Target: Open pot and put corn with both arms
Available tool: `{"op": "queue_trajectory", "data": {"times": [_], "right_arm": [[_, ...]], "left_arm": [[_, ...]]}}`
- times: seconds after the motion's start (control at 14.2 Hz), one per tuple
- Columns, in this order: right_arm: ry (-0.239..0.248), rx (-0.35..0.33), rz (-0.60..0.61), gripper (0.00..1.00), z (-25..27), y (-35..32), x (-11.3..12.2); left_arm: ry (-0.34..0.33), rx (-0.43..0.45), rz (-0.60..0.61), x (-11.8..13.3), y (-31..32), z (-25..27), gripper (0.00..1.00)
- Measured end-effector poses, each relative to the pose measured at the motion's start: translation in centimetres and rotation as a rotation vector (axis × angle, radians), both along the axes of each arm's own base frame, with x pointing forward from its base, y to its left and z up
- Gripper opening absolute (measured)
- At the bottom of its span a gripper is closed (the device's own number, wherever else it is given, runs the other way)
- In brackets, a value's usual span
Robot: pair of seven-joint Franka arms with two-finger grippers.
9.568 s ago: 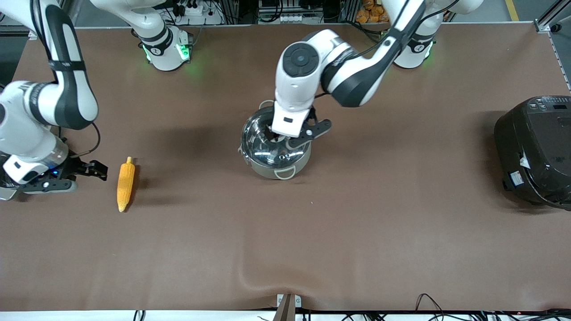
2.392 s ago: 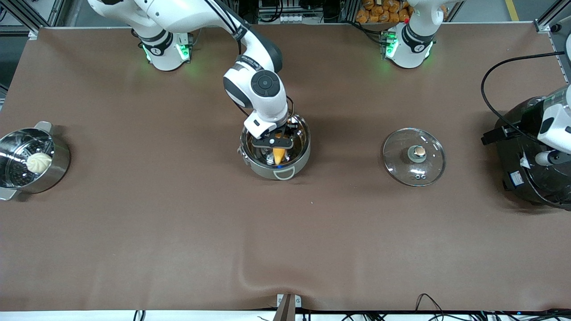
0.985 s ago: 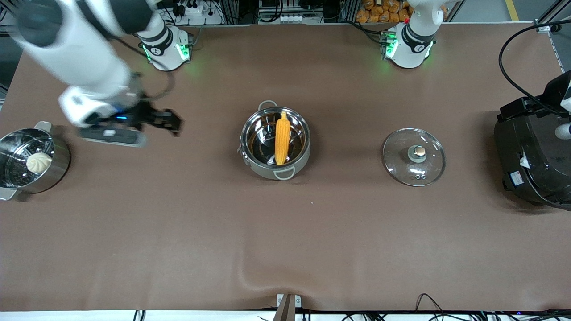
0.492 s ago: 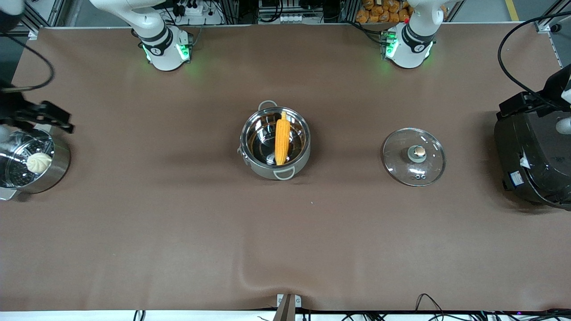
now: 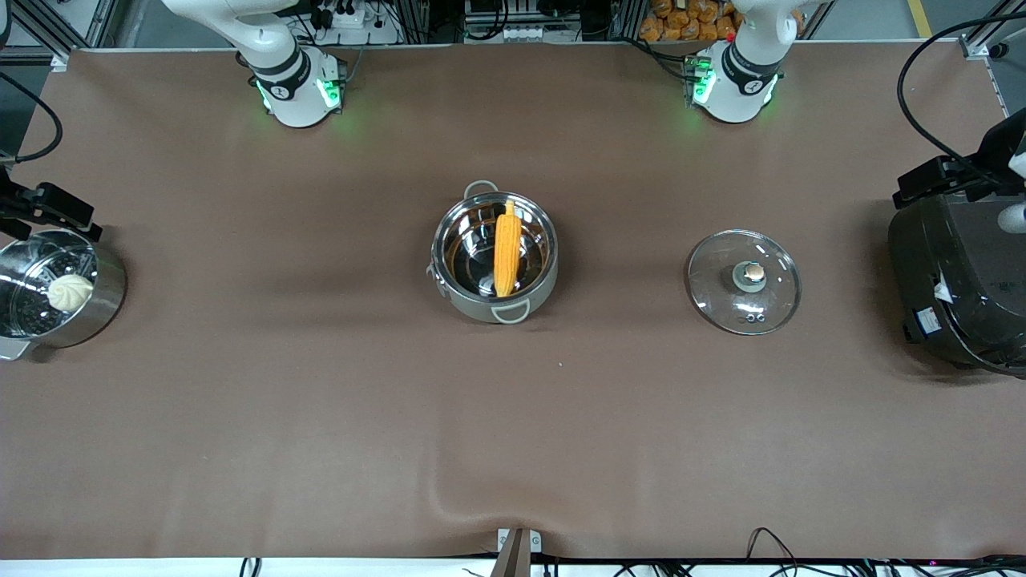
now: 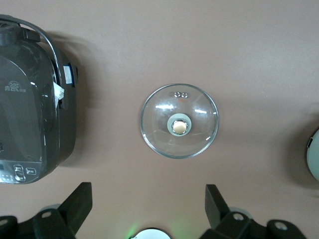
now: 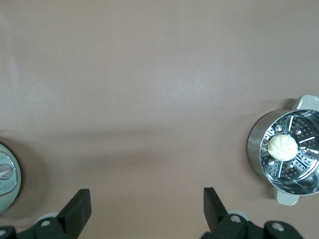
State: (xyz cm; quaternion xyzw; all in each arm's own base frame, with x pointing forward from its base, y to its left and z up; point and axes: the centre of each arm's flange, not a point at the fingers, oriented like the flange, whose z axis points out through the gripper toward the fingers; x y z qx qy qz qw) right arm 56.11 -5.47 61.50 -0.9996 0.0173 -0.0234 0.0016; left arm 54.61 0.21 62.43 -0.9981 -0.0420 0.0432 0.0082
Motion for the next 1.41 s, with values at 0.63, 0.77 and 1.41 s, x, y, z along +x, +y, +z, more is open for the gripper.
{"op": "queue_trajectory", "data": {"times": [0.63, 0.77, 1.41], "right_arm": [[0.025, 0.012, 0.013, 1.0, -0.5, 0.9, -0.3], [0.049, 0.014, 0.014, 1.0, -0.7, 0.9, -0.5], [0.118, 0.023, 0.022, 1.0, -0.3, 1.3, -1.9]], "left_arm": [[0.0, -0.021, -0.054, -0.1, -0.7, 0.1, 1.0], [0.0, -0.021, -0.059, -0.1, -0.9, 0.1, 1.0], [0.0, -0.021, -0.109, -0.2, -3.6, 0.1, 1.0]]}}
